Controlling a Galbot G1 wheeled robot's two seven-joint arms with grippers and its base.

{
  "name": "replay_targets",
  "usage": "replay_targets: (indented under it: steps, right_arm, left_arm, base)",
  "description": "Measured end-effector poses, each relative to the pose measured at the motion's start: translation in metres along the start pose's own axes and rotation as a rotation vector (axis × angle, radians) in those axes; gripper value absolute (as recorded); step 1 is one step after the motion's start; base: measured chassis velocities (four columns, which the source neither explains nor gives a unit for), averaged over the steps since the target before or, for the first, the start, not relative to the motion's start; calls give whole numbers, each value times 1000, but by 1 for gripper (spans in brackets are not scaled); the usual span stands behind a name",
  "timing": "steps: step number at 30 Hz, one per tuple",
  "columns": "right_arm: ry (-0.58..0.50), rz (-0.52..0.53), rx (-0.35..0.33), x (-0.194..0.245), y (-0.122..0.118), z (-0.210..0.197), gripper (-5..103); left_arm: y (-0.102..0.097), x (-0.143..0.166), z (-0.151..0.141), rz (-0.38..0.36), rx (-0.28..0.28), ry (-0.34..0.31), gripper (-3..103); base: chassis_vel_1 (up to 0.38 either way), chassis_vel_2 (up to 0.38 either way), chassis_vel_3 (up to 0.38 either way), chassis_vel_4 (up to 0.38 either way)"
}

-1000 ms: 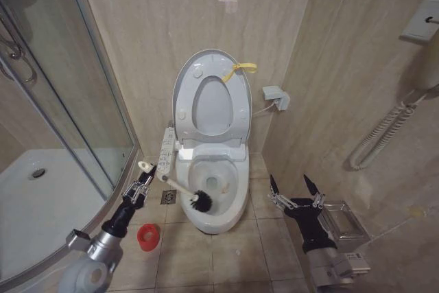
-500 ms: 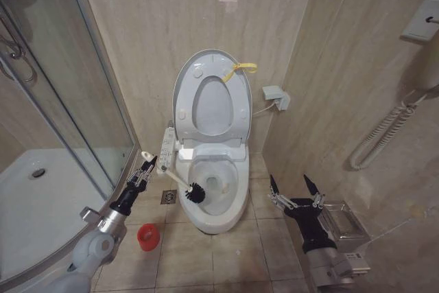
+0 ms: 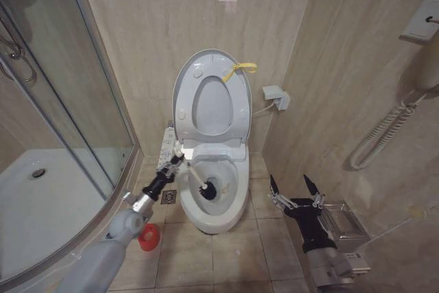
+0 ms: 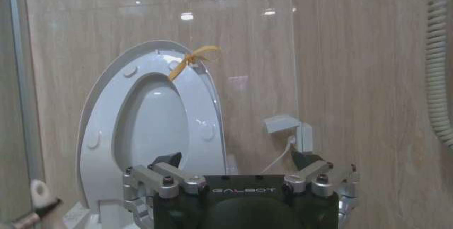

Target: Open the toilet lid, clean the toilet bowl with a toilet brush, close the toilet lid, and flush.

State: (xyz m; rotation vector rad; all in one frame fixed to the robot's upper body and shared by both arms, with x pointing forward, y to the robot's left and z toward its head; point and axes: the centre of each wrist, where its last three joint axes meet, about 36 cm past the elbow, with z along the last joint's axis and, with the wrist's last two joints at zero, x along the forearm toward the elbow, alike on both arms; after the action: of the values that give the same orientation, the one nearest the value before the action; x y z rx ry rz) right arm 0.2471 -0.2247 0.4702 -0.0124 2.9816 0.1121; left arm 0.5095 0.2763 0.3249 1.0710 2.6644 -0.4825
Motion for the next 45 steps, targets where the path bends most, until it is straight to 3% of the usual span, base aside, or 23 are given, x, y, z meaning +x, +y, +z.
replay_targets:
  steps: [3,12,21,26,29,31,33,34,35,37,41,45]
  right_arm:
    - [0,0,0,0,0,0,100]
    - [0,0,0,0,0,0,100]
    - [0,0,0,0,0,0,100]
    - [0,0,0,0,0,0,100]
    - [0,0,0,0,0,0,100]
    - [0,0,0,0,0,0,100]
    - [0,0,0,0,0,0,100]
    - [0,0,0,0,0,0,100]
    - [0,0,0,0,0,0,100]
    - [0,0,0,0,0,0,100]
    - [0,0,0,0,0,0,100]
    - [0,0,0,0,0,0,100]
  left_arm:
    - [5,-10,16,22,-50,46,20]
    - [15,-54,35,70,-146,91,20]
    - [36,-85,57,-3,-233,115,20]
    - [36,-95,67,-11,-243,124,20]
    - [31,-100,78,-16,-229,131,20]
    - [25,-103,85,-33,-189,125,20]
    - [18,-104,91,-89,-105,105,20]
    - [18,-104,91,-89,-105,105,20]
    - [14,-104,93,-117,-71,92,20]
    - [6,-107,96,-189,21,45,20]
    - [6,-104,93,-231,60,-13,20]
    - [15,-93,93,-271,63,-55,20]
  base:
    - [0,0,0,0]
    - [0,0,0,0]
    - [0,0,0,0]
    - [0,0,0,0]
    - [0,0,0,0]
    - [0,0,0,0]
    - [0,0,0,0]
    - [0,0,0,0]
    - [0,0,0,0]
    - [0,0,0,0]
    - [0,0,0,0]
    - [0,0,0,0]
